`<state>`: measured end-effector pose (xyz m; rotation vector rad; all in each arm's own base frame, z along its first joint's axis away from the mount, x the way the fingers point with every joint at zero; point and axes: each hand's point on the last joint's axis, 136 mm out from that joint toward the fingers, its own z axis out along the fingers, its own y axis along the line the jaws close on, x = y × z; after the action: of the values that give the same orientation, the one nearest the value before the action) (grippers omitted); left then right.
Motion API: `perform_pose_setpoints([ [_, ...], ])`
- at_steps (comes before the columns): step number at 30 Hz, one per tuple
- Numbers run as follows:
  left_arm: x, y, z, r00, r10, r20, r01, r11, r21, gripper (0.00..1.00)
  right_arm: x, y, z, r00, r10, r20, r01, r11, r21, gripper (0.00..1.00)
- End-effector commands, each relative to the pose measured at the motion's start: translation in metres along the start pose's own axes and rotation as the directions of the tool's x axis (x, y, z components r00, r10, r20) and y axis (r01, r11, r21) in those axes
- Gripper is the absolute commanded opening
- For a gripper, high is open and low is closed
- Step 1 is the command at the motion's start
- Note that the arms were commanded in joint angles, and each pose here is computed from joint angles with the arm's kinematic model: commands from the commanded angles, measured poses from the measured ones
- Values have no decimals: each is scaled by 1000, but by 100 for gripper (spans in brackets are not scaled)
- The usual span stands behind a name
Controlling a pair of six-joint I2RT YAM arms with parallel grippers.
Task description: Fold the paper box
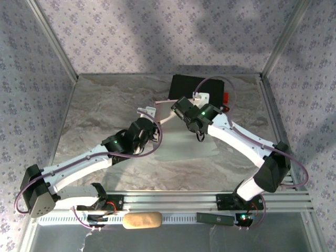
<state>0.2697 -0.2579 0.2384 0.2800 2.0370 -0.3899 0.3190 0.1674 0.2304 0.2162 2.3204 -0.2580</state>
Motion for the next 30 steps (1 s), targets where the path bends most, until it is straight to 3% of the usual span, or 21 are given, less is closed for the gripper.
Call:
perform_pose_setpoints([
  [1, -24, -13, -8, 998, -31, 61, 30, 999, 29, 0, -12, -22, 0, 997, 22, 72, -31, 992, 125, 0],
  [9, -22, -16, -6, 998, -34, 54, 32, 999, 34, 0, -11, -20, 0, 997, 39, 70, -47, 993, 108, 0],
  [15, -22, -13, -8, 997, -46, 56, 45, 999, 20, 0, -14, -26, -6, 995, 89, 53, -90, 996, 18, 14],
  [19, -18, -13, -6, 998, -47, 46, 46, 999, 13, 0, -19, -24, -11, 993, 113, 41, -109, 989, -96, 30],
  [30, -15, -18, 0, 999, -39, 24, 39, 999, 9, 0, -29, -25, -11, 988, 151, -9, -150, 967, -208, 44],
])
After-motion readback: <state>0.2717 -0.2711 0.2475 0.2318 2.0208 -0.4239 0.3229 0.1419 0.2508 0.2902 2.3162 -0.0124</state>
